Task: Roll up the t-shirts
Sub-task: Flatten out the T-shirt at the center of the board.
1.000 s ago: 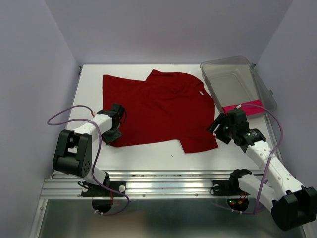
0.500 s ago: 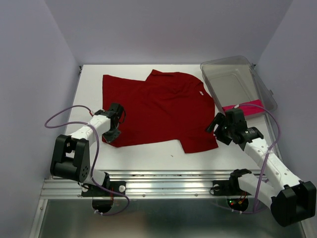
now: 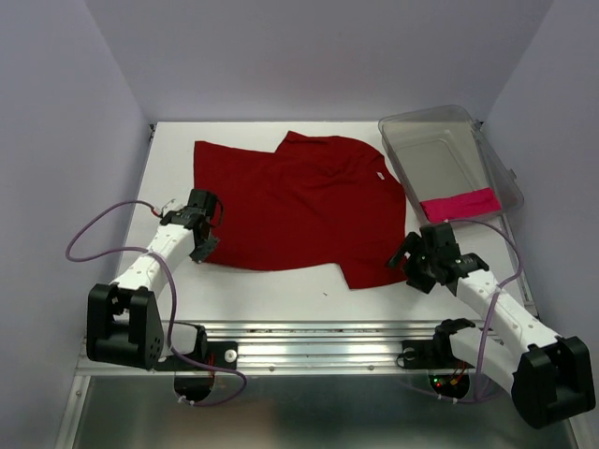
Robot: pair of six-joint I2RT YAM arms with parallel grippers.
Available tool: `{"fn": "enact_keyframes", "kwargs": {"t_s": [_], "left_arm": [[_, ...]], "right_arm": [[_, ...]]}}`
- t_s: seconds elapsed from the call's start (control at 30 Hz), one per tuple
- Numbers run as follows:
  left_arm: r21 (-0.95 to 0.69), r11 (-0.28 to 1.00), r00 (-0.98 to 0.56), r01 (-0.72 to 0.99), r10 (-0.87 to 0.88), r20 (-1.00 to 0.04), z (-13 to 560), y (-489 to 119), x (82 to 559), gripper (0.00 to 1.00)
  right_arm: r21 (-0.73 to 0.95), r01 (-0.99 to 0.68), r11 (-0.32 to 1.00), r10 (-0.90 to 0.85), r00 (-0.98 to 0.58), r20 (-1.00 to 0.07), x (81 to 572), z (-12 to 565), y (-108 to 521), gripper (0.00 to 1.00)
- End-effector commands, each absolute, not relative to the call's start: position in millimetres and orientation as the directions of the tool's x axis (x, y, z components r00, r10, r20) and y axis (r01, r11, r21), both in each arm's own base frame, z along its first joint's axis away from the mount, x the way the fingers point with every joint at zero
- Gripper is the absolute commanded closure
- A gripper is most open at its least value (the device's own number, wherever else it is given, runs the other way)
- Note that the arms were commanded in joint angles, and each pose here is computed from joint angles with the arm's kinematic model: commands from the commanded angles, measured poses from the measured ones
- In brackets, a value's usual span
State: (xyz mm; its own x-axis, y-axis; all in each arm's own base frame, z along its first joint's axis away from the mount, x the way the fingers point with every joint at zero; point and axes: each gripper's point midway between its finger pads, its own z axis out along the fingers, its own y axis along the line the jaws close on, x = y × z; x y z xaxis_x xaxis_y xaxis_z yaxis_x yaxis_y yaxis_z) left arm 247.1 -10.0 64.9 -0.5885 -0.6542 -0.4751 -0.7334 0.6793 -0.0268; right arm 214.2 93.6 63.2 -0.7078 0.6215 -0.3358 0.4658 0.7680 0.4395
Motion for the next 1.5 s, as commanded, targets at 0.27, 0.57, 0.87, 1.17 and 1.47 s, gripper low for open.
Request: {"fn": "enact_keyframes", "kwargs": {"t_s": [0.27,0.57,0.87,1.17,1.47], "left_arm": [[-0.109,0.640,-0.509,-0.761,-0.693,-0.510,81,11,258,1.00],[-0.124,0.647,-0.514,-0.753,-0.695,-0.503,80,9,265,1.00],[-0.237,0.681,-0.447,-0.693,-0.663,-0.600,162,21,347,1.00],[-0.331,0.707,-0.336,-0.625,-0.626,-0.703,256,50,382,1.00],[-0.233,0.670,-0.500,-0.705,-0.702,-0.507,103,34,312,1.00]], "right_arm": [[0.495,0.533,0.687,0.710,-0.637,-0.299,209,30,95,0.37],[0.567,0.504,0.651,0.744,-0.571,-0.347,250,29,101,0.88],[0.670,0.263,0.694,0.705,-0.439,-0.557,392,190,126,0.99],[0.708,0.080,0.702,0.676,-0.388,-0.626,400,282,139,0.99],[0.653,0.338,0.677,0.697,-0.578,-0.424,281,116,128,0.99]]}}
